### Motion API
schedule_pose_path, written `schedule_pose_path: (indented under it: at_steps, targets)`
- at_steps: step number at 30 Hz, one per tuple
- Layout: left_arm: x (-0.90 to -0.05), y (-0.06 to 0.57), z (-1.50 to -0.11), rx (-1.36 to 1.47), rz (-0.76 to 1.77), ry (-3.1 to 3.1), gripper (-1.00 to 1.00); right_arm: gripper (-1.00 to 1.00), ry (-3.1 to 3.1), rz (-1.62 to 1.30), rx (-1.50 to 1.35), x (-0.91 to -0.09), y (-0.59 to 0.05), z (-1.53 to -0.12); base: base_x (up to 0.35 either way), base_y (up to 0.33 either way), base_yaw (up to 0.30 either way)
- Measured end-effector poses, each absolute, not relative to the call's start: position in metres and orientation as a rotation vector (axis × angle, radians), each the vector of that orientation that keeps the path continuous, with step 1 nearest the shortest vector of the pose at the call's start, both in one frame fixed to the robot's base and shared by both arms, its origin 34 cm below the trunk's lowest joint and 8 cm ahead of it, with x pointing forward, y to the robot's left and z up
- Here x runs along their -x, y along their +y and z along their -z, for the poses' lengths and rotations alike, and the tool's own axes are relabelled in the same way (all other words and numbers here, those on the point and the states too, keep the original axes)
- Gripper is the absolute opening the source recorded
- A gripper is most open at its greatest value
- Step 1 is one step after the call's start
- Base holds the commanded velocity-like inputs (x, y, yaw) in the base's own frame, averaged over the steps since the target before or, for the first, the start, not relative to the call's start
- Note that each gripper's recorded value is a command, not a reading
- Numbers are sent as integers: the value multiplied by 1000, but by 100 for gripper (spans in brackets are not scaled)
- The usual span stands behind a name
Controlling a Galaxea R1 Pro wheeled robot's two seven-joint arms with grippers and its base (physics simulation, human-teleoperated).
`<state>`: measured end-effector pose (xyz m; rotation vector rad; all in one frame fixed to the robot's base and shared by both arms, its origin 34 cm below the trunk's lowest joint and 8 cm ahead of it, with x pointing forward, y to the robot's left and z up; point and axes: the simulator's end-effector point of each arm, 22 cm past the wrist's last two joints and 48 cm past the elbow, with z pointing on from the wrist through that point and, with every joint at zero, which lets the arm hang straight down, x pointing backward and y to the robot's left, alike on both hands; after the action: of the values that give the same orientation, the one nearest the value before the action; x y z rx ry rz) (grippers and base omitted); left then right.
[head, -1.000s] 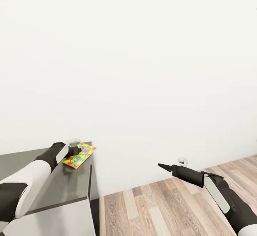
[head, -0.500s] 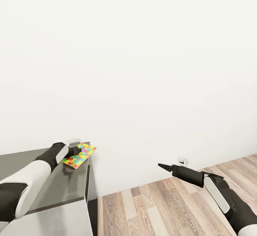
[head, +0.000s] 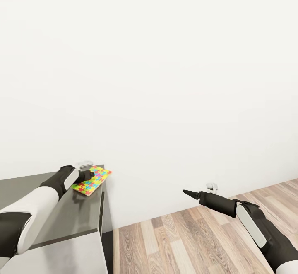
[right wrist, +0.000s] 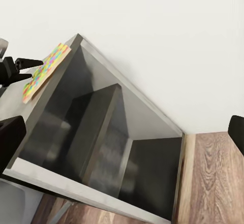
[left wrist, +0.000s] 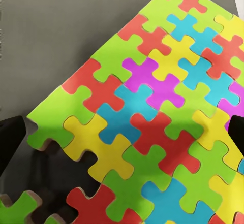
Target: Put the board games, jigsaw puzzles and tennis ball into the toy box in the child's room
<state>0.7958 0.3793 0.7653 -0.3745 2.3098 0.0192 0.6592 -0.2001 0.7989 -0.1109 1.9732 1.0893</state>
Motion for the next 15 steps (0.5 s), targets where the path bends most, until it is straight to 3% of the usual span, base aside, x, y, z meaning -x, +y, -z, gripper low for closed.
schedule_pose_path:
  at_steps: [15]
  targets:
    - [-796,385,-767,374,-33,2304,100,100,1975,-1088,112,-659,-200,-798,0,0,0]
